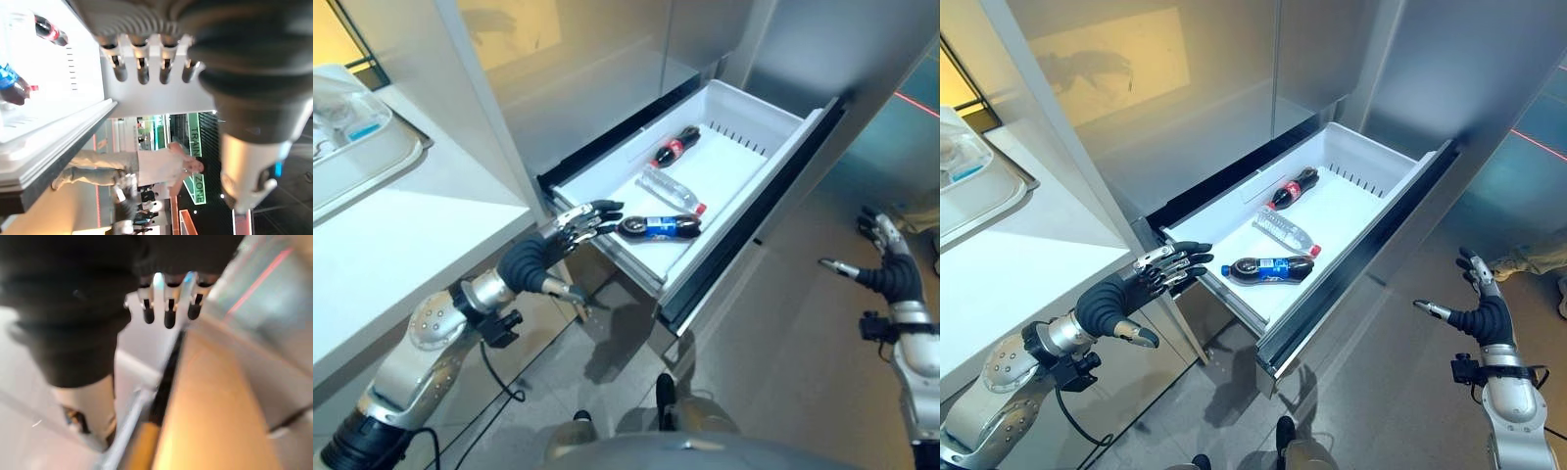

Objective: Take the drinks into the refrigerator

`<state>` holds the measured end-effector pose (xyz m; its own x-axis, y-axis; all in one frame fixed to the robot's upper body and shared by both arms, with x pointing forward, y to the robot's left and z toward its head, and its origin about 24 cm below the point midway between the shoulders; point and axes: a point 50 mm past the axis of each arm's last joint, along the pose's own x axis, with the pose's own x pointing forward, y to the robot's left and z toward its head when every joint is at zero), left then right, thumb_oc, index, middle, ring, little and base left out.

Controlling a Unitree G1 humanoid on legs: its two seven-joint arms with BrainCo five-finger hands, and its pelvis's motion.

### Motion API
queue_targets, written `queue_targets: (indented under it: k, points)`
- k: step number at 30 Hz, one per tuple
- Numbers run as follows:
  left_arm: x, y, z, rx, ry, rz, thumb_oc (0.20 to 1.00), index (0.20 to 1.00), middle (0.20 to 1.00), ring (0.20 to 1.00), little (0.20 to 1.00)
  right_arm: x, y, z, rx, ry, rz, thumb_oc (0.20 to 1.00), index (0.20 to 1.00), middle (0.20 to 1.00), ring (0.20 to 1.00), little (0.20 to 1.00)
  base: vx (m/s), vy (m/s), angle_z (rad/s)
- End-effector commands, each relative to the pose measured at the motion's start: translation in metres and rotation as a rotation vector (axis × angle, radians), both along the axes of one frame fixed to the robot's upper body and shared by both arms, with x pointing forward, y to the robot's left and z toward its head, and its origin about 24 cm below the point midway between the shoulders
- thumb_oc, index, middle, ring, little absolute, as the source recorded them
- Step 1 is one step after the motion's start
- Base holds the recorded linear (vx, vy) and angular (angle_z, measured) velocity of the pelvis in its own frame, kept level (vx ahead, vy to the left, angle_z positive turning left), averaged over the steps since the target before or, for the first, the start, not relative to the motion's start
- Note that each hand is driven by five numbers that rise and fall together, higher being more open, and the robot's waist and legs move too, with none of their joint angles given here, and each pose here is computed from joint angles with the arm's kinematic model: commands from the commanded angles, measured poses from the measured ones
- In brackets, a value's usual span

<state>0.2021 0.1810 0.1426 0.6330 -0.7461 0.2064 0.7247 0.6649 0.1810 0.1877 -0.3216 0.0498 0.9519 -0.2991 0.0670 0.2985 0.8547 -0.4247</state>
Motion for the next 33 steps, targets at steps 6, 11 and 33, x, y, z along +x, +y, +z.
queue_targets:
  k: [6,11,33]
  points:
    - [-0.004,0.001,0.015,-0.029,-0.135,0.027,1.0,1.0,1.0,1.0,1.0,0.015,0.023,-0.023,0.102,0.053,0.105,0.2,0.2,0.2,0.2,0.2,-0.02,0.012,-0.1]
    - [-0.004,-0.001,0.013,-0.032,-0.129,0.01,1.0,1.0,1.0,1.0,1.0,0.024,0.038,-0.037,0.147,0.116,0.188,0.2,0.2,0.2,0.2,0.2,0.0,-0.007,-0.04]
    - [-0.004,-0.013,0.014,-0.013,-0.135,-0.055,1.0,1.0,1.0,1.0,1.0,0.1,0.094,-0.01,-0.062,0.198,0.58,0.2,0.2,0.2,0.2,0.2,-0.01,-0.009,0.12]
